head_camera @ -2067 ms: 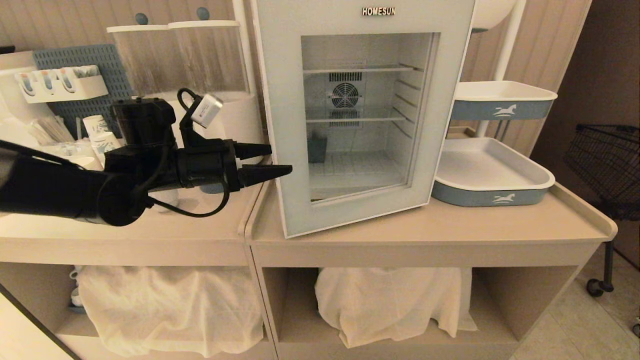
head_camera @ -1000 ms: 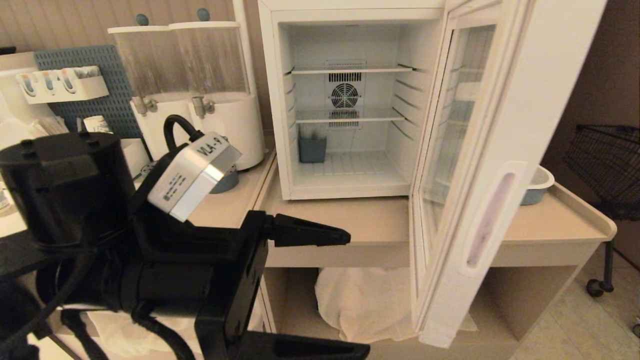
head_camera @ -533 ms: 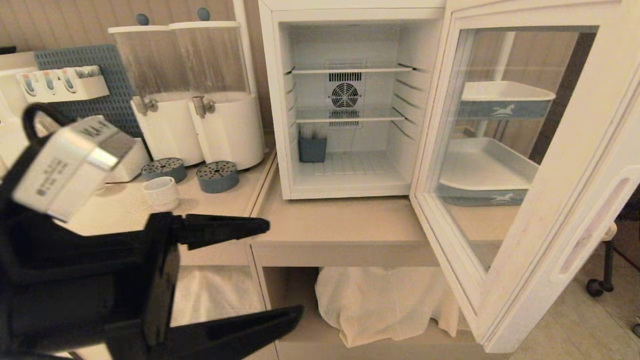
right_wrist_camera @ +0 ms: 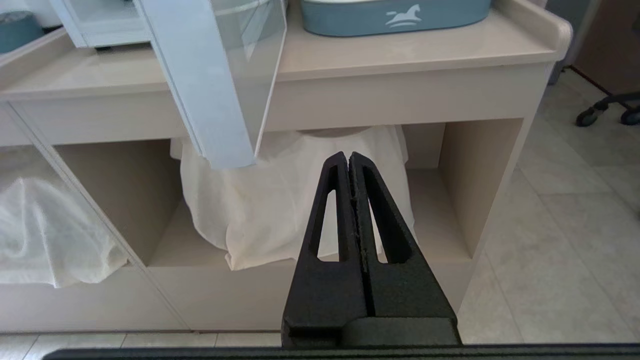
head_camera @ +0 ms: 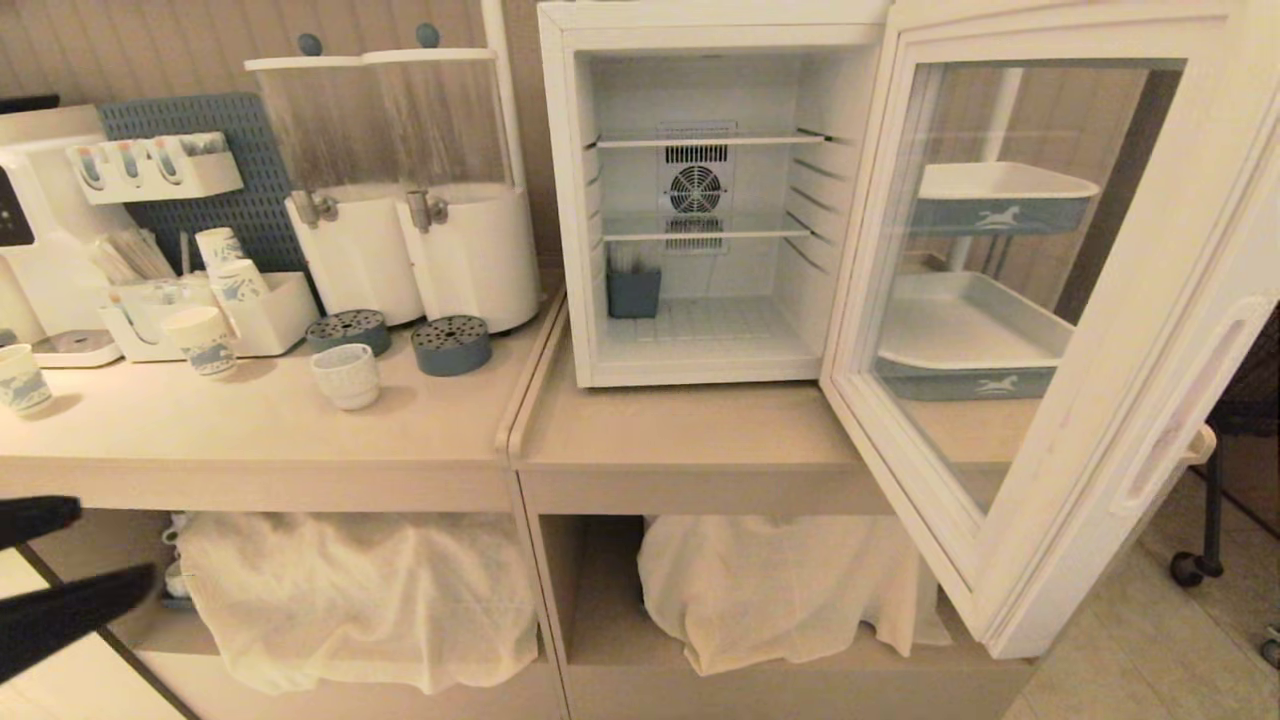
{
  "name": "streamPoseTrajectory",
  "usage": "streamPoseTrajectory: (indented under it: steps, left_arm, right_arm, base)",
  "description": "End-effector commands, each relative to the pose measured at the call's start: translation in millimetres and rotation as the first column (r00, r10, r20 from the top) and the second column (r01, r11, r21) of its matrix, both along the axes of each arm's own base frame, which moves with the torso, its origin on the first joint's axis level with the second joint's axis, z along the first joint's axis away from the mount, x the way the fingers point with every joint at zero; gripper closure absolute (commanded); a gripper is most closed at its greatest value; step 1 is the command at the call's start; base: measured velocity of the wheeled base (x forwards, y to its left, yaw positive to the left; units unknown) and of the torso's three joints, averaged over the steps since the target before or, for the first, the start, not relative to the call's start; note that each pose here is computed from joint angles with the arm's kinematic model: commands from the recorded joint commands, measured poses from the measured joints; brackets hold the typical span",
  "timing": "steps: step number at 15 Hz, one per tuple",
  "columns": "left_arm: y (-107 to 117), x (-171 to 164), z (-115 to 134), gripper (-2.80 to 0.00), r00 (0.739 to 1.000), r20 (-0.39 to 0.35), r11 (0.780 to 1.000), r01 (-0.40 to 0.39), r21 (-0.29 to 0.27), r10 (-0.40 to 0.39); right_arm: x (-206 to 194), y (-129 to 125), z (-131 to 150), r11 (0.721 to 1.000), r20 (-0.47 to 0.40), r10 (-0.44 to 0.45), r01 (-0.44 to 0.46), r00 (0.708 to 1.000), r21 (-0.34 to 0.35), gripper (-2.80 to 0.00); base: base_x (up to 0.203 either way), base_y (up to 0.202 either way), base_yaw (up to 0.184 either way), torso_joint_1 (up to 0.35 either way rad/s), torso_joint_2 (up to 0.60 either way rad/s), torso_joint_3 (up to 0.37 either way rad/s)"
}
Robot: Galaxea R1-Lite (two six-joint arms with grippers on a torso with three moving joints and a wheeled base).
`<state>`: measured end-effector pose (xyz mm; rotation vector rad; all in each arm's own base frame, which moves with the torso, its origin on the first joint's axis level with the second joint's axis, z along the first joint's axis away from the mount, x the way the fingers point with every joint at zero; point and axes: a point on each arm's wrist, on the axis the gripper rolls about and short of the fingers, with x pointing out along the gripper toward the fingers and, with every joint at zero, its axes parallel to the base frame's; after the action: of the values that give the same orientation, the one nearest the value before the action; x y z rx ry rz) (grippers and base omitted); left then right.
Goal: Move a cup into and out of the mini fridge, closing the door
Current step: Put the ceramic cup in the freezer
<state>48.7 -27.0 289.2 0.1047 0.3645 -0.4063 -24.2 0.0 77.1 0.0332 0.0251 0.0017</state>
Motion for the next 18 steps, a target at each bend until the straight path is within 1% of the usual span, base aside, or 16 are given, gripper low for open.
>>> streamPoseTrajectory:
  steps: [1, 2, 3, 5, 7, 8, 10, 11, 13, 14, 15, 16, 17, 18]
  left_arm:
    - [8.1, -3.4, -6.5, 0.00, 0.990, 0.013, 0.990, -0.143, 0.015, 0.143]
    - [8.7, -0.4, -12.1, 0.00, 0.980, 0.007, 0.980, -0.200, 0.014, 0.200]
    - [8.8, 1.0, -18.5, 0.00, 0.973, 0.001, 0.973, -0.231, -0.006, 0.231]
    - [14.5, -6.2, -30.5, 0.00, 0.950, -0.004, 0.948, -0.312, -0.053, 0.313]
    - [22.1, -20.6, -40.4, 0.00, 0.936, 0.007, 0.933, -0.349, -0.090, 0.351]
    - [25.6, -27.3, -46.6, 0.00, 0.931, 0.011, 0.926, -0.363, -0.099, 0.366]
    - [34.4, -46.5, -61.1, 0.00, 0.905, 0.035, 0.900, -0.417, -0.125, 0.424]
    - [38.3, -58.1, -69.5, 0.00, 0.894, 0.051, 0.890, -0.434, -0.141, 0.445]
    - [42.2, -78.0, -87.0, 0.00, 0.878, 0.058, 0.873, -0.462, -0.159, 0.475]
    - [42.8, -92.4, -98.3, 0.00, 0.865, 0.042, 0.856, -0.487, -0.172, 0.501]
    - [42.7, -102.7, -108.4, 0.00, 0.852, -0.026, 0.836, -0.518, -0.181, 0.522]
    - [42.9, -108.7, -114.3, 0.00, 0.834, -0.126, 0.808, -0.552, -0.206, 0.538]
    - [43.2, -113.2, -113.0, 0.00, 0.821, -0.171, 0.788, -0.571, -0.230, 0.545]
    - [44.3, -121.0, -103.5, 0.00, 0.819, -0.175, 0.773, -0.573, -0.272, 0.546]
  right_arm:
    - [0.1, 0.0, 0.0, 1.000, -0.001, 0.000, 0.000, 1.000, -0.001, 0.00]
    - [0.1, 0.0, 0.0, 1.000, -0.001, 0.001, -0.001, 1.000, -0.001, 0.00]
    - [0.1, 0.0, 0.1, 1.000, 0.000, 0.000, 0.000, 1.000, -0.001, 0.00]
    - [0.1, 0.0, 0.0, 1.000, -0.001, 0.000, 0.000, 1.000, -0.001, 0.00]
    - [0.1, 0.0, 0.0, 1.000, -0.001, 0.001, -0.001, 1.000, -0.001, 0.00]
    - [0.1, 0.0, 0.0, 1.000, -0.001, 0.001, -0.001, 1.000, -0.001, 0.00]
    - [0.1, 0.0, 0.0, 1.000, -0.001, 0.001, -0.001, 1.000, -0.001, 0.00]
    - [0.0, 0.0, 0.0, 1.000, -0.001, 0.001, -0.001, 1.000, -0.001, 0.00]
    - [-0.2, 0.0, -0.5, 1.000, -0.011, 0.000, 0.000, 1.000, -0.001, 0.00]
    - [-0.2, 0.0, -0.6, 1.000, -0.012, 0.001, -0.001, 1.000, 0.000, 0.00]
    - [-0.2, 0.0, -0.6, 1.000, -0.012, 0.001, -0.001, 1.000, 0.001, 0.00]
    - [-0.2, 0.0, -0.7, 1.000, -0.013, 0.001, -0.001, 1.000, -0.001, 0.00]
    - [-0.2, 0.0, -0.7, 1.000, -0.013, 0.001, -0.001, 1.000, 0.001, 0.00]
    - [-0.2, 0.0, -0.9, 1.000, -0.015, 0.001, -0.001, 1.000, -0.001, 0.00]
  base:
    - [0.000, 0.000, 0.000, 0.000, 0.00, 0.000]
    - [0.000, 0.000, 0.000, 0.000, 0.00, 0.000]
    - [0.000, 0.000, 0.000, 0.000, 0.00, 0.000]
    - [0.000, 0.000, 0.000, 0.000, 0.00, 0.000]
    - [0.000, 0.000, 0.000, 0.000, 0.00, 0.000]
    - [0.000, 0.000, 0.000, 0.000, 0.00, 0.000]
    - [0.000, 0.000, 0.000, 0.000, 0.00, 0.000]
    - [0.000, 0.000, 0.000, 0.000, 0.00, 0.000]
    - [0.000, 0.000, 0.000, 0.000, 0.00, 0.000]
    - [0.000, 0.000, 0.000, 0.000, 0.00, 0.000]
    - [0.000, 0.000, 0.000, 0.000, 0.00, 0.000]
    - [0.000, 0.000, 0.000, 0.000, 0.00, 0.000]
    - [0.000, 0.000, 0.000, 0.000, 0.00, 0.000]
    - [0.000, 0.000, 0.000, 0.000, 0.00, 0.000]
